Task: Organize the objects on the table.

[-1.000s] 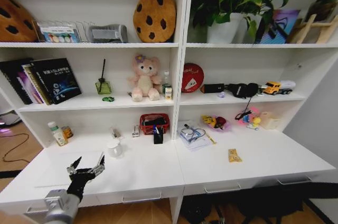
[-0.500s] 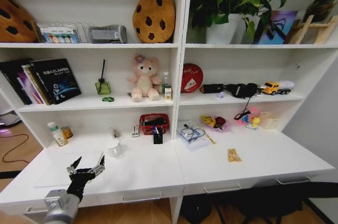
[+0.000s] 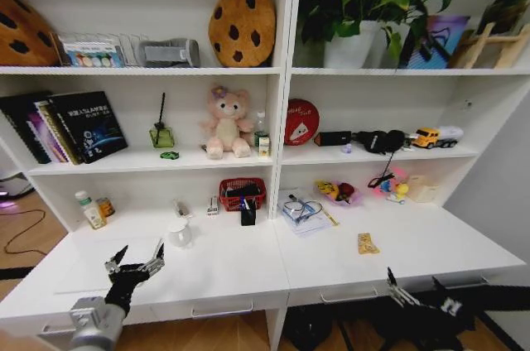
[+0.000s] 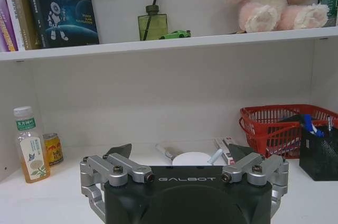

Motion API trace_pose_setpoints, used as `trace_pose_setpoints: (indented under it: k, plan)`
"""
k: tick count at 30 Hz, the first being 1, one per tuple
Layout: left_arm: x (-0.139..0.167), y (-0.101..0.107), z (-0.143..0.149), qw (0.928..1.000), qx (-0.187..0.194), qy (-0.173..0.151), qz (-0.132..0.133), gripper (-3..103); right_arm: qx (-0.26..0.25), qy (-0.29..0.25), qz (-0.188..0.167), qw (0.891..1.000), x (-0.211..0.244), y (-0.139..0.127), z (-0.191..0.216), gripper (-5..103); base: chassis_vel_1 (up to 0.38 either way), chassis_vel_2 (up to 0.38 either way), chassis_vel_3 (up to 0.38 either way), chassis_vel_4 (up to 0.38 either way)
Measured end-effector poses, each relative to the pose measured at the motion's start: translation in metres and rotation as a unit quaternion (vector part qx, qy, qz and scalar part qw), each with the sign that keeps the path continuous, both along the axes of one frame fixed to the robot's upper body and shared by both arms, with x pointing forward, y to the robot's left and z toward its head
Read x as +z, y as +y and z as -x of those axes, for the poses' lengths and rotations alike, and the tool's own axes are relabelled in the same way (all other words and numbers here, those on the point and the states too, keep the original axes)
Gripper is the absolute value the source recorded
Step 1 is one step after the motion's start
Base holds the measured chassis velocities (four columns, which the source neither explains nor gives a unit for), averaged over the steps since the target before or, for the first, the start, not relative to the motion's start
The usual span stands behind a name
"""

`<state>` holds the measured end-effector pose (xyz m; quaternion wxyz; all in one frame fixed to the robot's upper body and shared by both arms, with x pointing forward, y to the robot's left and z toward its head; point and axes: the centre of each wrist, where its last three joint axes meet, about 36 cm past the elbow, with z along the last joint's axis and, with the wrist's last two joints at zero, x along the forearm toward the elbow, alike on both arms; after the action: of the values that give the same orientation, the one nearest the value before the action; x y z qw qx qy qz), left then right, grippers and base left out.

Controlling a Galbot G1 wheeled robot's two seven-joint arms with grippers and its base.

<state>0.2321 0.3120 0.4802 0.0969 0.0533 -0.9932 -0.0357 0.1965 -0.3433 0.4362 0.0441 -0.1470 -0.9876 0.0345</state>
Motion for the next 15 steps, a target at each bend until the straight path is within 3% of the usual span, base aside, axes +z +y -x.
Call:
trace_pose_setpoints:
  k: [7,15]
  plan:
    - [0.0,0.0,0.0,1.0,0.0,0.0,0.0,100,0.009,-0.002,-0.014,1.0,0.005,0.005,-0.021,100,-0.057,-0.039,0.064,0.061]
    - [0.0,0.0,0.0,1.0,0.0,0.0,0.0,100,0.007,0.004,-0.016,1.0,-0.005,0.0,-0.036,100,-0.207,-0.188,0.168,0.196]
